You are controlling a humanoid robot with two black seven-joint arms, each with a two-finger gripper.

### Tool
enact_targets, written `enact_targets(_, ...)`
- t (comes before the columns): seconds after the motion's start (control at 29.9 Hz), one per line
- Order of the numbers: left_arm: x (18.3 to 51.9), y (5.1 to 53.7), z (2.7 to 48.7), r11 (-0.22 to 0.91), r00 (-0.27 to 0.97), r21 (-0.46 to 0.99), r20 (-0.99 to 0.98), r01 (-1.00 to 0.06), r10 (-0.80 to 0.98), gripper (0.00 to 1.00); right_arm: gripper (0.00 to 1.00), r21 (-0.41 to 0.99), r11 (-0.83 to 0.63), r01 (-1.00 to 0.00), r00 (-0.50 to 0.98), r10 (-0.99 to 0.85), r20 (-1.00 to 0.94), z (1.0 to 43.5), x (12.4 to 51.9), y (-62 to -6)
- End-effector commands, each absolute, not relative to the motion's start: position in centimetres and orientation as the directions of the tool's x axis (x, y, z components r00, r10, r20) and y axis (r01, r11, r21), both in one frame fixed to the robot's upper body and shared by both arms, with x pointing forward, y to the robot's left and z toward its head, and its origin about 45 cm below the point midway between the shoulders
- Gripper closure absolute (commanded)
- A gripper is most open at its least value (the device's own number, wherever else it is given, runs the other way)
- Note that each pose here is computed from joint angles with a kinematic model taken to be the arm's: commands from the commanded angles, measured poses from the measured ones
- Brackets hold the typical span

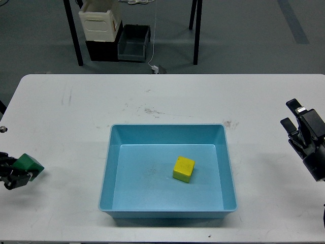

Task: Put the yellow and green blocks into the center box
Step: 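Lift the green cube and carry it into the tray beside the yellow cube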

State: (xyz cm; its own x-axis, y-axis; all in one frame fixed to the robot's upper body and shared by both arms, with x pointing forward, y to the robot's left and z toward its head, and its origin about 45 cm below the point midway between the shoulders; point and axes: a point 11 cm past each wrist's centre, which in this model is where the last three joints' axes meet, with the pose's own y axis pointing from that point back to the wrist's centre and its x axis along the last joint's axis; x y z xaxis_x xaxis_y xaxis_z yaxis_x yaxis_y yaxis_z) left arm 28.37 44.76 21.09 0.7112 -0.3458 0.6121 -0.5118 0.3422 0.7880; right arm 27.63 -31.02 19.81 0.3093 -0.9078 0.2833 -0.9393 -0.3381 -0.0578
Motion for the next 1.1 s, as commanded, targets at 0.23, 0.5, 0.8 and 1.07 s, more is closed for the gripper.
enact_targets(0.23,32.3,34.7,29.5,0.62,0.568,0.566,0.791,-0.543,-0.224,0.59,0.0,-0.042,-0.312,-0.949,0.288,-0.915,0.283,19.1,27.3,-31.1)
enact_targets(0.5,33.1,22.1,28.7,0.729,0.475,0.632,0.743,-0.265,-0.472,0.59,0.0,-0.027,-0.301,-0.953,0.282,-0.919,0.277,18.4,27.3,-31.3)
enact_targets(0.8,32.8,13.9,25.8,0.709,0.27,0.692,0.715,-0.139,-0.645,0.58,0.0,-0.032,-0.299,-0.954,0.281,-0.923,0.261,18.3,27.3,-30.9)
enact_targets(1.07,32.6,13.1,20.1,0.586,0.218,0.804,0.592,-0.098,-0.776,0.38,0.0,-0.037,-0.297,-0.954,0.279,-0.927,0.251,18.2,27.4,-30.6)
